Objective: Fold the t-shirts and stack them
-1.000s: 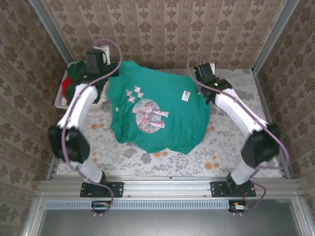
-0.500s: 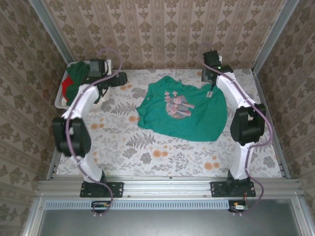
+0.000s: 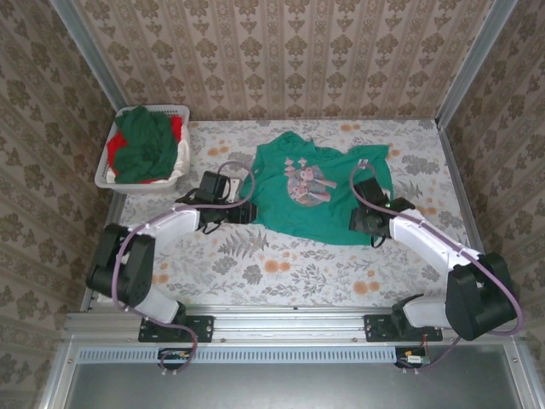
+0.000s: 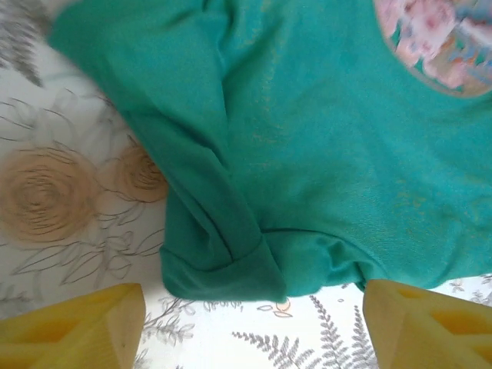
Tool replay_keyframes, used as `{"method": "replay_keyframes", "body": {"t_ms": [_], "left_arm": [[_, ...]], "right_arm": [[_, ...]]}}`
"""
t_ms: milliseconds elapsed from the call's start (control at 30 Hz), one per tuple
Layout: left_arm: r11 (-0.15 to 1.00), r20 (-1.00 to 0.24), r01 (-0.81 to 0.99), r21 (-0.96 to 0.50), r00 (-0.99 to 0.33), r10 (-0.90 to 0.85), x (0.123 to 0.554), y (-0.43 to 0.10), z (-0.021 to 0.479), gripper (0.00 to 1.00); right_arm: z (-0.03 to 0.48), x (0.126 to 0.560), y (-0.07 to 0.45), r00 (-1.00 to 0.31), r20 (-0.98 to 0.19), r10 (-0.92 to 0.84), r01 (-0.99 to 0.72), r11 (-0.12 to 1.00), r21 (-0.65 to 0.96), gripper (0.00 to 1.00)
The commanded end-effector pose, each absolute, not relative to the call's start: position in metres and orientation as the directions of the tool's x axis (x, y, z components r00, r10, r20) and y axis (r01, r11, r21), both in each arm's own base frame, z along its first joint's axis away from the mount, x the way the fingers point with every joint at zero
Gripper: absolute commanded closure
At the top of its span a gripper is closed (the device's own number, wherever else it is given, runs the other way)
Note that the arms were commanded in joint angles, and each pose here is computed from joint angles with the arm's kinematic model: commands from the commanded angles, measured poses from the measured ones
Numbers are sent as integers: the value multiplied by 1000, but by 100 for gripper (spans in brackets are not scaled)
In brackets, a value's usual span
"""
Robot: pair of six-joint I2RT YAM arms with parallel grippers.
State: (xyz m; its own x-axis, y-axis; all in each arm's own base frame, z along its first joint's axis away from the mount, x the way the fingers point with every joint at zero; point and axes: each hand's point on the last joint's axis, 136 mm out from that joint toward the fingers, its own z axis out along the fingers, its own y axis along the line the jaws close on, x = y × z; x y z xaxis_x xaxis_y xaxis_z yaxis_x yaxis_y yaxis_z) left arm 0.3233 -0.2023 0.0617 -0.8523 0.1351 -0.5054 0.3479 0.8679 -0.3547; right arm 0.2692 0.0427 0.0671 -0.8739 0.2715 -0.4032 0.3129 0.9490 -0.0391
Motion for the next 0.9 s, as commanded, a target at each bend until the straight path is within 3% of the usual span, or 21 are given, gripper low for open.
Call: {"method": "replay_keyframes", "body": {"t_ms": [0, 200, 300, 367, 533, 700, 867], "left_arm": [[826, -506, 384, -412, -851, 142, 322, -229, 58, 25], [810, -472, 371, -453, -871, 136, 318, -240, 42, 39], [800, -461, 368, -473, -878, 132, 323, -242, 45, 73], [799, -469, 365, -479, -875, 119, 327, -241, 53, 85], [798, -497, 337, -499, -866, 55, 335, -220, 98, 92], [856, -585, 316, -409, -811, 20, 329, -187, 163, 92], [871, -647, 316, -377, -763, -3, 324, -171, 192, 92]], "right_arm": [[43, 261, 50, -850, -361, 384, 395, 918, 47, 28], [21, 263, 60, -860, -318, 400, 402, 914, 62, 31], [23, 271, 61, -858, -332, 391, 395, 917, 60, 41], [24, 276, 59, -858, -338, 386, 395, 918, 46, 57], [44, 293, 50, -859, -380, 343, 376, 926, -14, 98], [109, 301, 46, -825, -489, 284, 322, 947, 5, 100], [151, 308, 65, -819, -517, 246, 228, 969, 100, 100]]}}
